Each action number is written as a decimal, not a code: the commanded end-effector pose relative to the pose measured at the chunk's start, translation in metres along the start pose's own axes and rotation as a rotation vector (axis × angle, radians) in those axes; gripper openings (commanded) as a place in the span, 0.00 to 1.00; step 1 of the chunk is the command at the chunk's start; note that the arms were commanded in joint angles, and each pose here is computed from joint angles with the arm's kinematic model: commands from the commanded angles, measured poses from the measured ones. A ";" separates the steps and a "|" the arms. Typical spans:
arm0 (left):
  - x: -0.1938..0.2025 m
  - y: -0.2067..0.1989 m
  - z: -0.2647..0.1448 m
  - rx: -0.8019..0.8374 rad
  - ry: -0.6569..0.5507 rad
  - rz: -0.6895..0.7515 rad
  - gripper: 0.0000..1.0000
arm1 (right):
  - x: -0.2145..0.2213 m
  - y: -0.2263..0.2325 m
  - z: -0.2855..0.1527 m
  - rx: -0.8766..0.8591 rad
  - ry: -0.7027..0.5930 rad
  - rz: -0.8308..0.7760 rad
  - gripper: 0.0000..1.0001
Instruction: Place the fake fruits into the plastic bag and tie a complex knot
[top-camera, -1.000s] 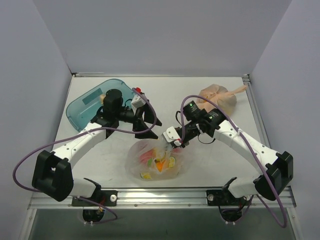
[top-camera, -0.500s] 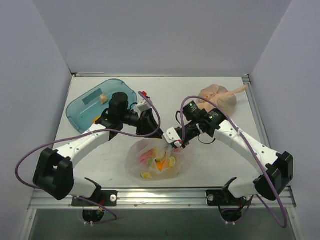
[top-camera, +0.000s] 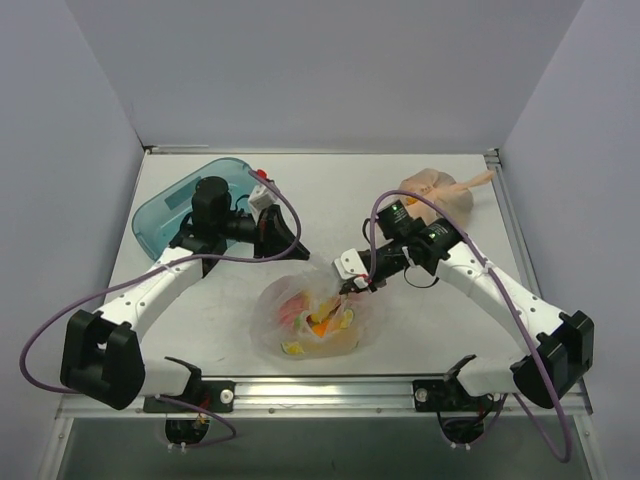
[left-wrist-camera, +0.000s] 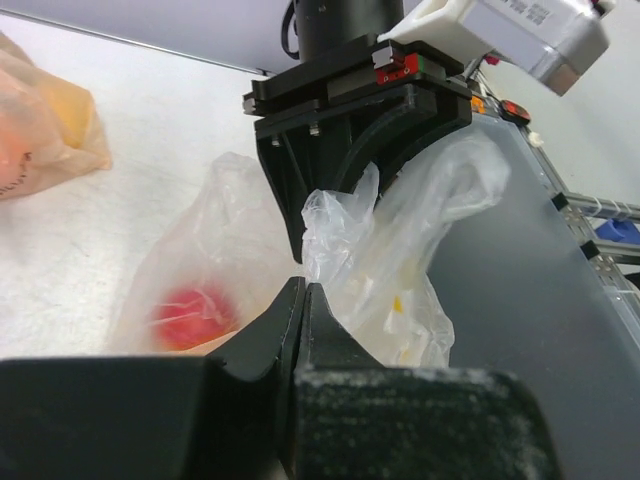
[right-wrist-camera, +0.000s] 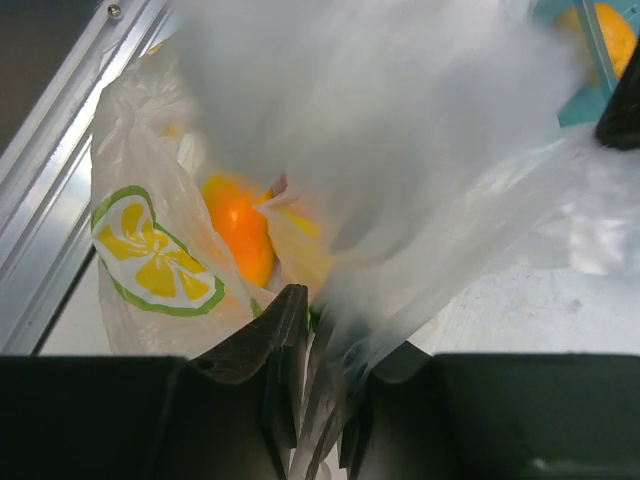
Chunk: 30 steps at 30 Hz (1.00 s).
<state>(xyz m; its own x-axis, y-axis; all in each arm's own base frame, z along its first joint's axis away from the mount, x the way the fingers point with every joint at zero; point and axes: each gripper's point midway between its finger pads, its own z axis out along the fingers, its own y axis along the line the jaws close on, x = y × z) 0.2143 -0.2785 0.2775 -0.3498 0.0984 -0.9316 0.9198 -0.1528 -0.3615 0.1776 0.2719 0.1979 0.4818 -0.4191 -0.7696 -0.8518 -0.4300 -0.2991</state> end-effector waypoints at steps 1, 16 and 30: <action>-0.020 -0.009 -0.013 -0.017 -0.028 0.089 0.00 | 0.000 0.024 -0.004 -0.035 -0.010 0.095 0.17; -0.012 -0.001 -0.003 -0.074 -0.025 0.087 0.00 | -0.036 -0.027 -0.034 0.169 -0.088 0.457 0.64; -0.002 0.009 0.003 -0.096 0.009 0.086 0.00 | -0.112 -0.062 -0.052 0.279 -0.265 0.574 0.79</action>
<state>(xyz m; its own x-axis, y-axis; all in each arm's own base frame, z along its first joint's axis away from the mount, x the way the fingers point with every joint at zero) 0.2210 -0.2807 0.2697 -0.3126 0.0969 -0.9449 0.9455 -0.0634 -0.3193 0.1875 0.2903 0.3017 -0.0829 -0.3679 -0.9262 -0.9965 0.0245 0.0795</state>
